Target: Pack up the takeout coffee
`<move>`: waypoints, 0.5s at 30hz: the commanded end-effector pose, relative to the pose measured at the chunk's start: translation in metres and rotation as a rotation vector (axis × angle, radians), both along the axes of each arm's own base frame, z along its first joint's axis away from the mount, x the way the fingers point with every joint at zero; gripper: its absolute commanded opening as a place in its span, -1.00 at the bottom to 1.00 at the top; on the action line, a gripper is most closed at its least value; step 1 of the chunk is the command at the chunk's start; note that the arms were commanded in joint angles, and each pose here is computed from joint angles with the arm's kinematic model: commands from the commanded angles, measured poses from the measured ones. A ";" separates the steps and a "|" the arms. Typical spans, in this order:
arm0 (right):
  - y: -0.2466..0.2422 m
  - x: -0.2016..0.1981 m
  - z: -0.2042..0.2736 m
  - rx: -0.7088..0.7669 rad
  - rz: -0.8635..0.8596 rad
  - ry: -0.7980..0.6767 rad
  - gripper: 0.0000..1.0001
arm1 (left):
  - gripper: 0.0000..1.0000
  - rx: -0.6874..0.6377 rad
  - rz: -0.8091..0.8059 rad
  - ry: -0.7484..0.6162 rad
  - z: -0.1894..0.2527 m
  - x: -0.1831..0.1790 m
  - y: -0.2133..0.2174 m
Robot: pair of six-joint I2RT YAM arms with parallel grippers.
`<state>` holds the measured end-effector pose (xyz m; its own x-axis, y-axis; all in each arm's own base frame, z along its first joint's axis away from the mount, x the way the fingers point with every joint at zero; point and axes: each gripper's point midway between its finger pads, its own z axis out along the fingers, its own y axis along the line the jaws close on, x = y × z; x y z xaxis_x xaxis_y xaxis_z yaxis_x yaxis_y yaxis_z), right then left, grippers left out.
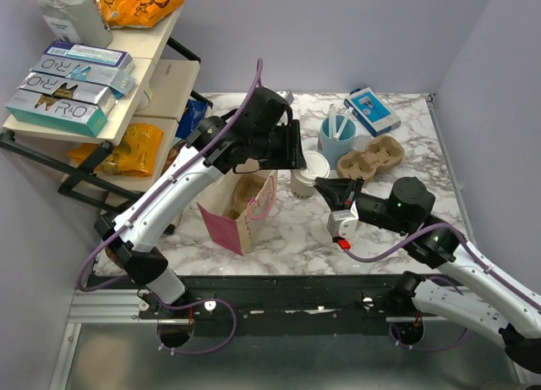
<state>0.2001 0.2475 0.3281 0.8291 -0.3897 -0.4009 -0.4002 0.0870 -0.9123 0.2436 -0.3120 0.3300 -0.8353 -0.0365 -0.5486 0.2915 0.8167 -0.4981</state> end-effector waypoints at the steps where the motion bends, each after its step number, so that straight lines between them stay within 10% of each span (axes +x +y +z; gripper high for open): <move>1: 0.001 -0.004 0.015 0.008 0.015 -0.042 -0.99 | 0.10 0.023 0.033 0.025 -0.003 -0.004 0.001; 15: 0.005 -0.003 0.015 0.001 -0.017 -0.027 -0.99 | -0.78 0.002 0.046 0.057 -0.003 -0.009 -0.008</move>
<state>0.1973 0.2521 0.3215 0.8259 -0.4079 -0.3892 -0.4036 0.0543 -0.9133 0.2410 -0.3147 0.3261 -0.8507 -0.0784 -0.5198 0.2308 0.8327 -0.5033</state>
